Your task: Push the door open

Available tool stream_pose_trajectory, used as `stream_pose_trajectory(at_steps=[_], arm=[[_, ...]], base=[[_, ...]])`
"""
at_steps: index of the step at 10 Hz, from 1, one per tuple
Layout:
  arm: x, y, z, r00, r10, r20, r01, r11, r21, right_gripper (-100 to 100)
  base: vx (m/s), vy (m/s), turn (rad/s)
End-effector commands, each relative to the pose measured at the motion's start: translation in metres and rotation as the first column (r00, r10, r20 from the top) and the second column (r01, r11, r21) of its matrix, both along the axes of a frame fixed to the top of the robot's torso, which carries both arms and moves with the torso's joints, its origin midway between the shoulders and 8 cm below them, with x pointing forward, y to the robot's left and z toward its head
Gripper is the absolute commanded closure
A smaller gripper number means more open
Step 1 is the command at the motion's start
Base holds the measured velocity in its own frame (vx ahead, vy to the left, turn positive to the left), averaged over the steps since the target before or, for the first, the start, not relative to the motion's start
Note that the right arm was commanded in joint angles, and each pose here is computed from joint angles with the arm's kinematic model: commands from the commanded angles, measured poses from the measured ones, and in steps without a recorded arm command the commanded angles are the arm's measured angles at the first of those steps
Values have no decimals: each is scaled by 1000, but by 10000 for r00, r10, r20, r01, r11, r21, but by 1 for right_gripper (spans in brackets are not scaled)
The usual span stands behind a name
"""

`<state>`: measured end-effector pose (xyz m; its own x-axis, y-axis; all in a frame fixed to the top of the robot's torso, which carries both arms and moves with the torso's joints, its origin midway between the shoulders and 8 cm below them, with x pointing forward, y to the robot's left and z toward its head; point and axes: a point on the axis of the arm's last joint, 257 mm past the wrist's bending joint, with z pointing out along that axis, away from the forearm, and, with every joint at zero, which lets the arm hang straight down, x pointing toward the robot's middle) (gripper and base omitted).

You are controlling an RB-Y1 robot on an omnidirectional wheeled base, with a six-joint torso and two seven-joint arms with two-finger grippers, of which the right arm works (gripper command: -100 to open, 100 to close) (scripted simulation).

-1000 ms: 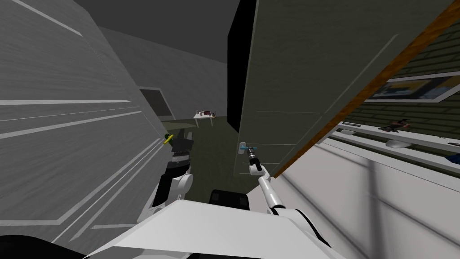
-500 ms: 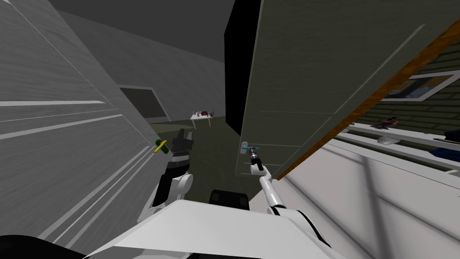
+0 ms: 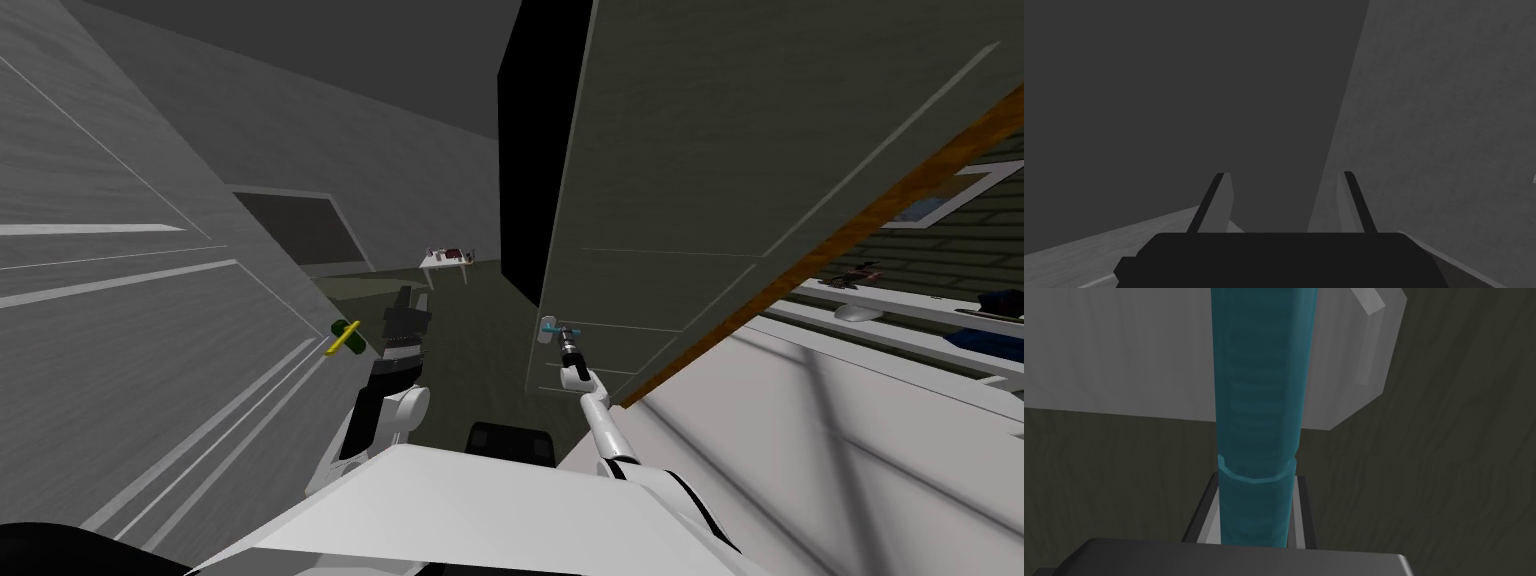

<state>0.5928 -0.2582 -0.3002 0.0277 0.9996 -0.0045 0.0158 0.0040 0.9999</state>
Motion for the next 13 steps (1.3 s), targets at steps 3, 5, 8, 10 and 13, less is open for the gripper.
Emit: stream_pose_trajectory(at_steps=[3,5,8,10,13], arm=[[2,-25,8,9990,-412,152,414,9991,-93,100],[1,-38,8,9977,-658,155,660,9978,-103,100],[-2,-61,8,9942,-1060,161,1062,9943,-105,100],[-4,-76,8,9909,-1339,163,1340,9909,-97,100],[-7,-90,8,9867,-1616,166,1618,9868,-83,100]], base=[[166,89,-50],[195,78,-65],[203,95,-67],[211,112,-90],[157,89,-55]])
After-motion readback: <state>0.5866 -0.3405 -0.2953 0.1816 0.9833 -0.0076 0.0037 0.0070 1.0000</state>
